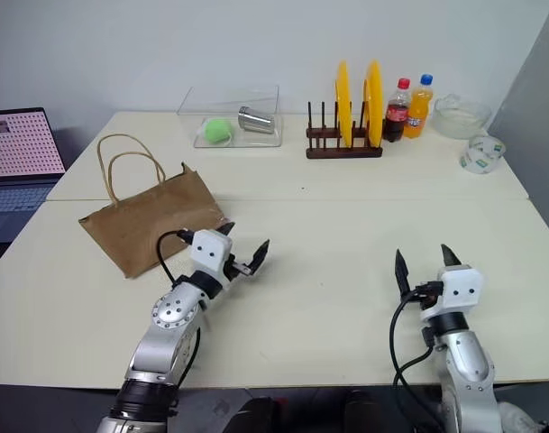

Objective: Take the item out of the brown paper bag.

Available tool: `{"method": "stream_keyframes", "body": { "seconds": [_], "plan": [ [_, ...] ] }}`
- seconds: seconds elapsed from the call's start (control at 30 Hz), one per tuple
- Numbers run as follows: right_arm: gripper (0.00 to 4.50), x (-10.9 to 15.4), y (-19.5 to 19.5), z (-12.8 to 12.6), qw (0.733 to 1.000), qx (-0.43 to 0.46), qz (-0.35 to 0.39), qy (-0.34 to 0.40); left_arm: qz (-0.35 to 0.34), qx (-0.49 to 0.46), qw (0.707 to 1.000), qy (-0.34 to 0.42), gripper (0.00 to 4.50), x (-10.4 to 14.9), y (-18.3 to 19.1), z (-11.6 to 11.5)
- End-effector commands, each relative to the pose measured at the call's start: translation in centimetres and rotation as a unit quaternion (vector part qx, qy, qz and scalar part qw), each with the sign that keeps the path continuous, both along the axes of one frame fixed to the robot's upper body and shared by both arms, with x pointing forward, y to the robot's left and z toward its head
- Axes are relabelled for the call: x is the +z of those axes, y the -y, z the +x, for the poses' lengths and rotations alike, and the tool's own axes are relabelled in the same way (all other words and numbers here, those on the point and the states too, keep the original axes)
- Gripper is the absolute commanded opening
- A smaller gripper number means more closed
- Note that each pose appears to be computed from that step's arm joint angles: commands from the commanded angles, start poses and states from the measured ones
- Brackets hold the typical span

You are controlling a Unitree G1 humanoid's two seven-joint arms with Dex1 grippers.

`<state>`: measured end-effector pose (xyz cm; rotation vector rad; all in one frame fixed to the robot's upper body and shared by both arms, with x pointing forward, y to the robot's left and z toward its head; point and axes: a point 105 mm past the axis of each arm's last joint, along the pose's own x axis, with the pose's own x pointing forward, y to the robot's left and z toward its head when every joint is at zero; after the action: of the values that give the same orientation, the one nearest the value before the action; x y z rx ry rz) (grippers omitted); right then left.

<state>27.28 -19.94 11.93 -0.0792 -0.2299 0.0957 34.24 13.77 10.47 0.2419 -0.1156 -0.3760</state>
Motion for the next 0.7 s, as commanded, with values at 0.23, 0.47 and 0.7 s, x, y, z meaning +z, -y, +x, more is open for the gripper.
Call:
{"method": "stream_keyframes", "body": {
  "seconds": [0.23,0.47,0.7],
  "plan": [
    [4.5,1.2,-2.0,-0.2,0.997,0.068,-0.017,0.021,0.013,0.05,0.997,0.052,4.47,3.3,-2.2,-0.7],
    [4.5,3.6,-6.6,-0.6,0.975,0.215,-0.036,0.034,0.002,0.103,0.991,0.085,4.47,5.9,-5.1,-2.9],
    [4.5,6.0,-10.1,-0.6,0.933,0.353,-0.052,0.041,-0.009,0.104,0.991,0.082,4.47,8.6,-8.4,-4.4]
  ]
}}
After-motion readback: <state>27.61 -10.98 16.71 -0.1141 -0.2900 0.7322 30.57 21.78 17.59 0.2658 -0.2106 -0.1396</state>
